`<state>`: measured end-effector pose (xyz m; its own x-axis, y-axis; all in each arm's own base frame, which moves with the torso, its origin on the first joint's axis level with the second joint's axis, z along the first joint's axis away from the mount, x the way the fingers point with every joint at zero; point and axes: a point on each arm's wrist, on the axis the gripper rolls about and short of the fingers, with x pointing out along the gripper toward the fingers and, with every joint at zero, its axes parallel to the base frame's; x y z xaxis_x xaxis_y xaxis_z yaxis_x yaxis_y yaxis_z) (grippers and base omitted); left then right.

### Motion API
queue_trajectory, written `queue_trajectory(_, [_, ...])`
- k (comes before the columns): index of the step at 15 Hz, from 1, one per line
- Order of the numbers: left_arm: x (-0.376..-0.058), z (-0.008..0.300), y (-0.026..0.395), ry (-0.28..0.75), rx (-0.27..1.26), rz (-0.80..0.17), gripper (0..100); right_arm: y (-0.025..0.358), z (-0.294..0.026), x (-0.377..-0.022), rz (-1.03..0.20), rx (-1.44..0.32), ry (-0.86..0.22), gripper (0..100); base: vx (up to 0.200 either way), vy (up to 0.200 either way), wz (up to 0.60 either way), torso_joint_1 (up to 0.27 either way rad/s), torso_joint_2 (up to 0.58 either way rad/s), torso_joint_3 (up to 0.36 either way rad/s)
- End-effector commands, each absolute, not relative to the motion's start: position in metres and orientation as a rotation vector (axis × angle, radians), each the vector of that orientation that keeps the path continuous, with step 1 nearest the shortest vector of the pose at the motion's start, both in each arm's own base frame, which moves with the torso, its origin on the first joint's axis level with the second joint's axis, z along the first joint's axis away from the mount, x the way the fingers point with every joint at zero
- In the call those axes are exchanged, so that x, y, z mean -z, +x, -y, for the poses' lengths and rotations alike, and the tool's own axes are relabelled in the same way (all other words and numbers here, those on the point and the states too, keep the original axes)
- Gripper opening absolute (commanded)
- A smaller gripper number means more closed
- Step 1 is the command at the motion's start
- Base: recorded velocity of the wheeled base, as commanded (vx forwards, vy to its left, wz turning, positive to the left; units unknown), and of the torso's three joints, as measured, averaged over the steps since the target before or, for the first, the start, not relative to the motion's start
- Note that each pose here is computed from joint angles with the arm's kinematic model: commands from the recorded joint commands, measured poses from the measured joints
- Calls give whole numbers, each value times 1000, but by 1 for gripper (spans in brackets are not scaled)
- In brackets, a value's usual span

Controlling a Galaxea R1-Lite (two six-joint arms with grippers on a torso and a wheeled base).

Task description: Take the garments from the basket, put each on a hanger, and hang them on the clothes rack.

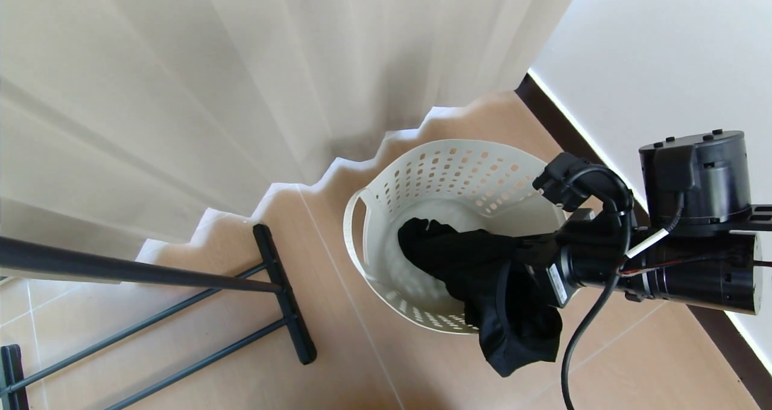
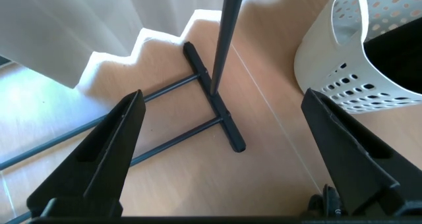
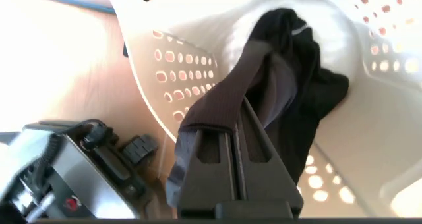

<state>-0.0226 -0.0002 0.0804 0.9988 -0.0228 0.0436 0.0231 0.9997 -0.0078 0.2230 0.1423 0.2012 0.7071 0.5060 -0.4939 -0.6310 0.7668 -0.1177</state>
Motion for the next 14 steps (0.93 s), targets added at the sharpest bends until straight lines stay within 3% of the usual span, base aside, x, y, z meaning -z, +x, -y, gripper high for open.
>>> queue_trajectory(1, [-80,0,-23,-6,26,43,100,225,-145,-195,-467,-638,-294,0,0,0,0,-7,2,207])
queue_trajectory(6, [-80,0,-23,-6,26,43,100,248,-161,-183,-377,-622,-278,0,0,0,0,1,4,204])
queue_trajectory(14, [-80,0,-23,-6,28,43,100,230,-148,-180,-342,-565,-270,0,0,0,0,0,3,201])
